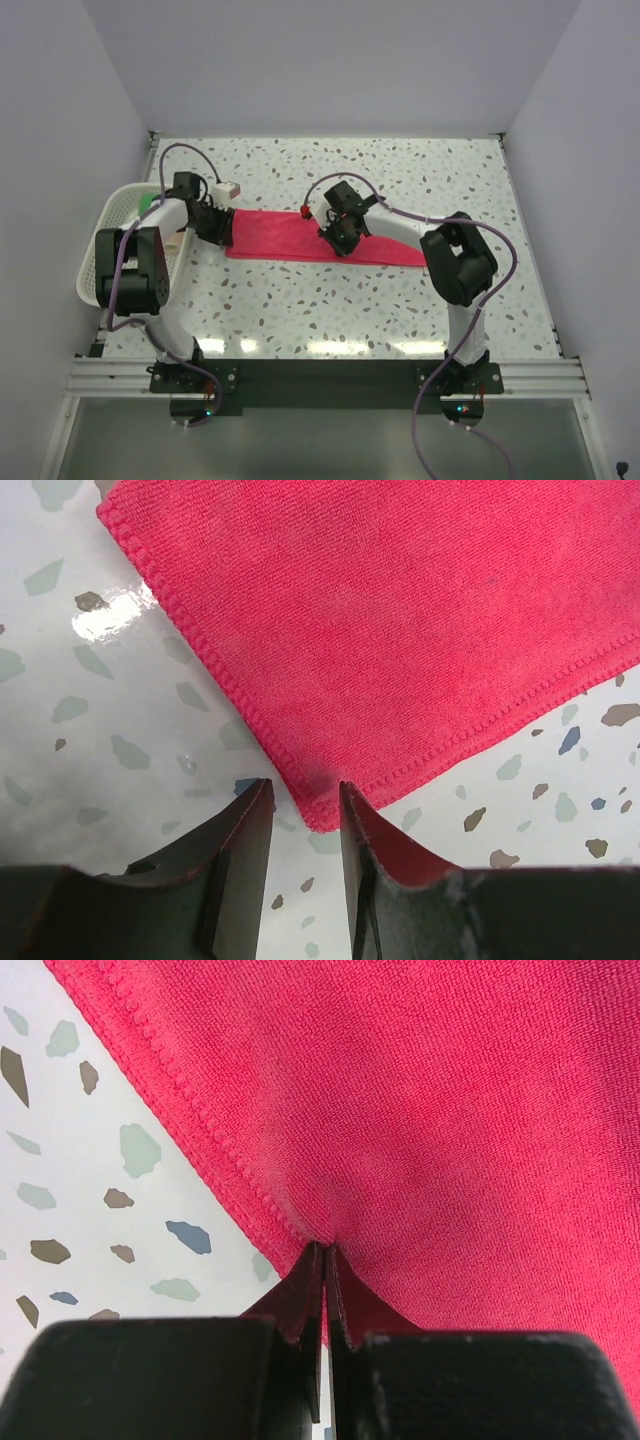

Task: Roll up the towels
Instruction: Fold the towel

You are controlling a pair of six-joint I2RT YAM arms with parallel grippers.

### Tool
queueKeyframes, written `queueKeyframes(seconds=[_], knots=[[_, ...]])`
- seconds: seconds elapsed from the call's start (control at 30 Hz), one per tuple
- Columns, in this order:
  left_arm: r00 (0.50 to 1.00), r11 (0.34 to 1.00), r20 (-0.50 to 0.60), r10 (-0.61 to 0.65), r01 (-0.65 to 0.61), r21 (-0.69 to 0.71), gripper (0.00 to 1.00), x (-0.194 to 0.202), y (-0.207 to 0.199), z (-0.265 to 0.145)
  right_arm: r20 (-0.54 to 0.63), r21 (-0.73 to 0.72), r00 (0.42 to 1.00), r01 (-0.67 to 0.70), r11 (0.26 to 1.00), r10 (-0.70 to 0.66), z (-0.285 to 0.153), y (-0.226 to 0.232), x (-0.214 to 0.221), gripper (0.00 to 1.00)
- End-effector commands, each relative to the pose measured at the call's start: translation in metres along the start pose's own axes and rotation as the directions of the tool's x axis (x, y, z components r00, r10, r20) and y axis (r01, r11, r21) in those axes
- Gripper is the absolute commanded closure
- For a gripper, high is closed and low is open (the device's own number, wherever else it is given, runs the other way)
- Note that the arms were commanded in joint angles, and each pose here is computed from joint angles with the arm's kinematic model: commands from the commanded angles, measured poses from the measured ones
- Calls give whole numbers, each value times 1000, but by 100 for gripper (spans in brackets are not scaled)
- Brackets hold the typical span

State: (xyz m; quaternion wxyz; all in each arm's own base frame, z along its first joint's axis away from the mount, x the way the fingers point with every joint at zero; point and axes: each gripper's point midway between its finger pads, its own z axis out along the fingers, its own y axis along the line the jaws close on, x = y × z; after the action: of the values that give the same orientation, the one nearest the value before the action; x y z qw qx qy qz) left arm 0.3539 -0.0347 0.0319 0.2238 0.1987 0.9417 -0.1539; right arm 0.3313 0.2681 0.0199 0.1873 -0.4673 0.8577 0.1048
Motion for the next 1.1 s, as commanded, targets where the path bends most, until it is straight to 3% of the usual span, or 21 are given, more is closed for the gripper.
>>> queueKeyframes(seconds=[0.0, 0.33, 0.73, 0.97, 1.07], knots=[[999, 999, 42, 1, 1, -51, 61, -14, 12, -4, 37, -4, 999, 10, 1000, -10, -3, 1, -16, 100], [999, 1000, 43, -17, 18, -23, 67, -17, 10, 4, 33, -11, 999, 9, 1000, -9, -3, 2, -17, 100], [999, 1000, 42, -21, 21, -1, 80, -18, 6, 9, 31, -16, 999, 12, 1000, -12, -3, 2, -18, 100], [999, 1000, 49, -18, 19, -5, 100, -23, 7, 5, 35, -14, 999, 16, 1000, -15, -6, 2, -20, 100], [998, 1000, 55, -10, 12, -24, 100, -27, 8, -1, 40, -12, 999, 17, 1000, -16, -8, 2, -22, 100]])
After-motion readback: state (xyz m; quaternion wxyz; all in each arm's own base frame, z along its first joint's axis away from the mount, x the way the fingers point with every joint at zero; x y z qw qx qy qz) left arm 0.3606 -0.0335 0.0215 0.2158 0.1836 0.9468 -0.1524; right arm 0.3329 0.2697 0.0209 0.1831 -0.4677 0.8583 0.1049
